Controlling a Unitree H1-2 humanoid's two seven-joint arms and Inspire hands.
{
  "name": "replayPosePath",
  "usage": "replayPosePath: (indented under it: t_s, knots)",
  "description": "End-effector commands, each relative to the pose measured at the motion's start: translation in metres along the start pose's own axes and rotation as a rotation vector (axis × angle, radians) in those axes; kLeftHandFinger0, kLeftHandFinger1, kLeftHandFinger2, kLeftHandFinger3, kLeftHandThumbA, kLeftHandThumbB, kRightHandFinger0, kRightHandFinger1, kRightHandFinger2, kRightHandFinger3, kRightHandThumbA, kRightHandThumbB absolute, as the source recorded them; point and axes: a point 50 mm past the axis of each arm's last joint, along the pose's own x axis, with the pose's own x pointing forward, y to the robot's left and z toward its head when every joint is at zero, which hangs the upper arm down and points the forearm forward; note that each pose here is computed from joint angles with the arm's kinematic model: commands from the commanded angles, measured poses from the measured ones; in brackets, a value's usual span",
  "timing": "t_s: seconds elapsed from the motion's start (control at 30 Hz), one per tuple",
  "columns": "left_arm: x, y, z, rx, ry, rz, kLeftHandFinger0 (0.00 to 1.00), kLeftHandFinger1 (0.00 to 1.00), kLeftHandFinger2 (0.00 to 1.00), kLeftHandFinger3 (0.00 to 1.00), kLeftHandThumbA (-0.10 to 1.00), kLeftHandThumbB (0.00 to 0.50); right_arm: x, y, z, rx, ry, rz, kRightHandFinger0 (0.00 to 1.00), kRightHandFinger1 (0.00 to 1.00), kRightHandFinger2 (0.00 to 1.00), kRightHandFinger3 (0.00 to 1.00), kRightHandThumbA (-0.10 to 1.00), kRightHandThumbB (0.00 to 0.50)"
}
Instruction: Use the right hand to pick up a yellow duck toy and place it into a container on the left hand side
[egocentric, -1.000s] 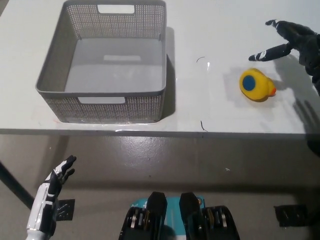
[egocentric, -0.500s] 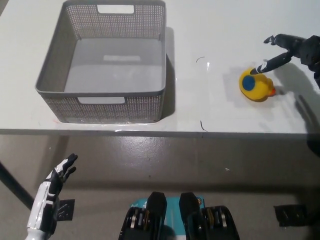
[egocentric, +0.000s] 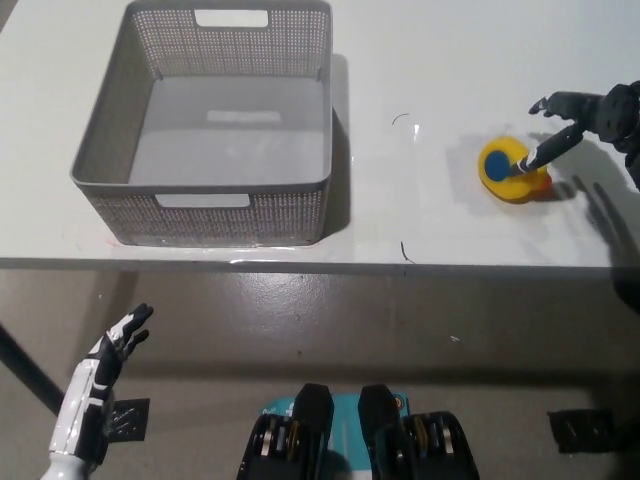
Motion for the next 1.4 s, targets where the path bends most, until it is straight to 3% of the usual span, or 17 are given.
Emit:
replayPosePath:
  t_s: [0.0, 0.07, 0.17, 0.4, 0.67, 1.1, 1.2, 1.37]
  knots:
    - [0.006, 0.007, 0.009, 0.023, -0.073, -0.007, 1.00, 1.00, 1.00, 1.00, 1.00, 0.139, -0.006, -0.017, 0.002, -0.035, -0.005, -0.037, 1.00, 1.00, 1.00, 1.00, 1.00, 0.500]
    - [0.006, 0.007, 0.009, 0.019, -0.074, -0.009, 1.00, 1.00, 1.00, 1.00, 1.00, 0.139, -0.004, -0.013, 0.002, -0.035, 0.010, -0.026, 1.00, 1.00, 1.00, 1.00, 1.00, 0.498]
    - [0.008, 0.008, 0.010, 0.023, -0.081, -0.007, 1.00, 1.00, 1.00, 1.00, 1.00, 0.139, -0.001, -0.004, 0.004, -0.038, -0.004, 0.012, 1.00, 1.00, 1.00, 1.00, 1.00, 0.450]
    - [0.011, 0.006, 0.012, 0.022, -0.081, -0.014, 1.00, 1.00, 1.00, 1.00, 1.00, 0.144, 0.005, 0.014, 0.001, -0.014, 0.007, 0.035, 1.00, 1.00, 1.00, 1.00, 1.00, 0.498]
    - [0.016, 0.004, 0.013, 0.030, -0.088, -0.031, 1.00, 1.00, 1.00, 1.00, 1.00, 0.114, 0.004, 0.010, -0.001, 0.016, -0.012, 0.025, 1.00, 1.00, 1.00, 1.00, 1.00, 0.483]
    - [0.019, 0.005, 0.017, 0.049, -0.088, -0.038, 1.00, 1.00, 1.00, 1.00, 1.00, 0.115, 0.002, 0.003, 0.008, 0.027, -0.041, 0.005, 1.00, 1.00, 1.00, 1.00, 1.00, 0.500]
    - [0.018, 0.005, 0.017, 0.047, -0.089, -0.042, 1.00, 1.00, 1.00, 1.00, 1.00, 0.116, 0.000, -0.004, 0.011, 0.042, -0.080, -0.033, 1.00, 1.00, 1.00, 1.00, 1.00, 0.478]
    - [0.019, 0.003, 0.018, 0.042, -0.090, -0.043, 1.00, 1.00, 1.00, 1.00, 1.00, 0.116, -0.004, -0.018, 0.019, 0.071, -0.099, -0.077, 1.00, 1.00, 1.00, 1.00, 0.98, 0.484]
